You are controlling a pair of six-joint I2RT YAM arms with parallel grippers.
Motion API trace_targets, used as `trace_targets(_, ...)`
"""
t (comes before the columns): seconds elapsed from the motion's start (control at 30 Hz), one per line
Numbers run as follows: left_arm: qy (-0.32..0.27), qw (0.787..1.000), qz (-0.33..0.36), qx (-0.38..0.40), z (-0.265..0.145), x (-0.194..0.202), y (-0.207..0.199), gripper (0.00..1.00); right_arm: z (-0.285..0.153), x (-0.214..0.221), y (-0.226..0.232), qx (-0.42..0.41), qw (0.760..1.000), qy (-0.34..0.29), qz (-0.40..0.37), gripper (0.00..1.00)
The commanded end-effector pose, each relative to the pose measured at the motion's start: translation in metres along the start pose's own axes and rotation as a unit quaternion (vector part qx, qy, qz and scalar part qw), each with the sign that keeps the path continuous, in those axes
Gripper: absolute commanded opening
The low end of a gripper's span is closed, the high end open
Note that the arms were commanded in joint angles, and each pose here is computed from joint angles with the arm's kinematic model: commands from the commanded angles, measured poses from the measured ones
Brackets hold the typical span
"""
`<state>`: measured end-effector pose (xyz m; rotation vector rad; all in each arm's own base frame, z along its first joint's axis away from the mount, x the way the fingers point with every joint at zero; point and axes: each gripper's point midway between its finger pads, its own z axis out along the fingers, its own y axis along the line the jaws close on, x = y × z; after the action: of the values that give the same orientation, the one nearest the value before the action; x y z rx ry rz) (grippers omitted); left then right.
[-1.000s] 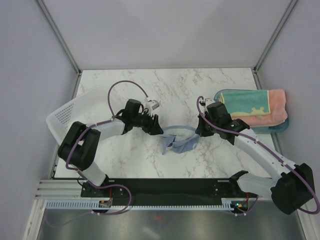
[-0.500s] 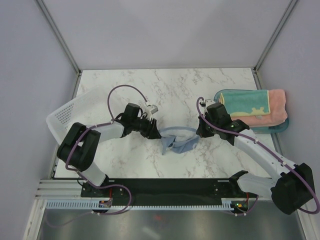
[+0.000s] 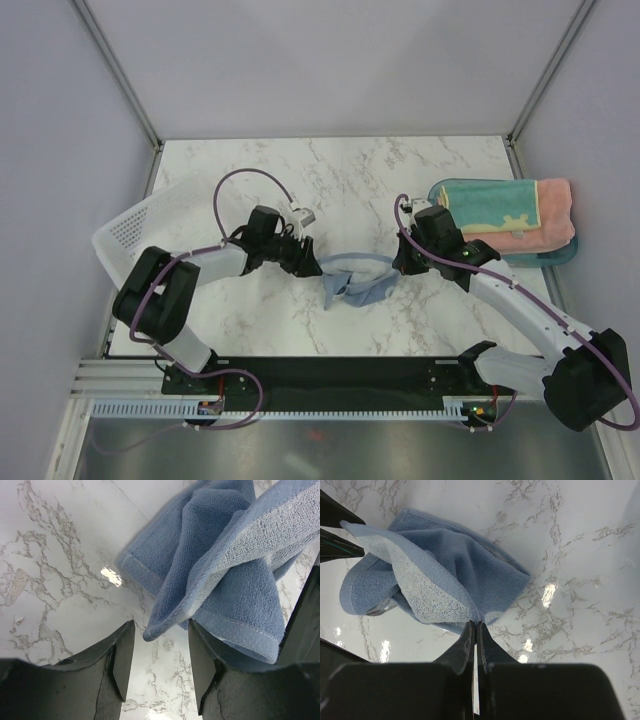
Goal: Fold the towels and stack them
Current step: Flatten out the crumpled towel
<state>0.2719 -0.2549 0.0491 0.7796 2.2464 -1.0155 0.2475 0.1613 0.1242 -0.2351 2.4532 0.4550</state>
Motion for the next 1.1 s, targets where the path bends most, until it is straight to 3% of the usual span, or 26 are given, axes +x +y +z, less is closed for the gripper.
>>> trace_targets(0.0,-0.035,0.999,0.035,-0.001,-0.001,-0.03,0.0,0.55,-0.003,-0.001,0.0,-0.003,1.0,-0.009,-0.003,0.0)
trace_targets(0.1,-0.032,0.999,0.034,0.003,0.002,-0.032,0.001,0.54,-0.002,-0.001,0.0,-0.004,1.0,-0.007,-0.003,0.0)
trace_targets(0.2,-0.034,0.999,0.036,0.017,0.002,-0.035,-0.004,0.46,-0.001,-0.001,0.001,-0.005,1.0,-0.005,-0.004,0.0)
trace_targets(0.3,-0.033,0.998,0.029,0.034,0.001,-0.037,-0.011,0.2,0.001,-0.001,0.0,-0.004,1.0,-0.005,-0.004,0.0)
trace_targets(0.33,-0.031,0.999,0.026,0.035,0.001,-0.038,-0.012,0.05,0.0,-0.005,0.001,-0.003,1.0,-0.008,-0.003,0.0)
trace_targets(0.37,-0.028,0.999,0.02,0.032,-0.001,-0.039,-0.013,0.02,-0.001,-0.009,0.002,-0.002,1.0,-0.012,-0.001,0.0)
trace_targets(0.57,-0.063,0.997,0.017,-0.046,-0.032,-0.096,-0.014,0.02,-0.031,-0.098,0.019,0.011,0.994,-0.105,0.018,0.0)
trace_targets(0.6,-0.087,0.994,0.033,-0.059,-0.044,-0.124,-0.02,0.02,-0.033,-0.111,0.022,0.012,0.993,-0.112,0.014,0.0)
trace_targets(0.7,-0.147,0.98,0.058,-0.121,-0.094,-0.184,-0.035,0.02,-0.079,-0.184,0.041,0.003,0.977,-0.212,-0.008,0.0)
trace_targets(0.77,-0.185,0.97,0.074,-0.139,-0.134,-0.218,-0.058,0.02,-0.099,-0.204,0.042,0.012,0.969,-0.245,-0.024,0.0)
trace_targets(0.9,-0.225,0.961,0.099,-0.128,-0.189,-0.238,-0.104,0.02,-0.153,-0.22,0.05,0.003,0.956,-0.291,-0.043,0.0)
trace_targets(1.07,-0.232,0.966,0.096,-0.056,-0.216,-0.213,-0.153,0.02,-0.2,-0.192,0.061,-0.045,0.95,-0.303,-0.065,0.0)
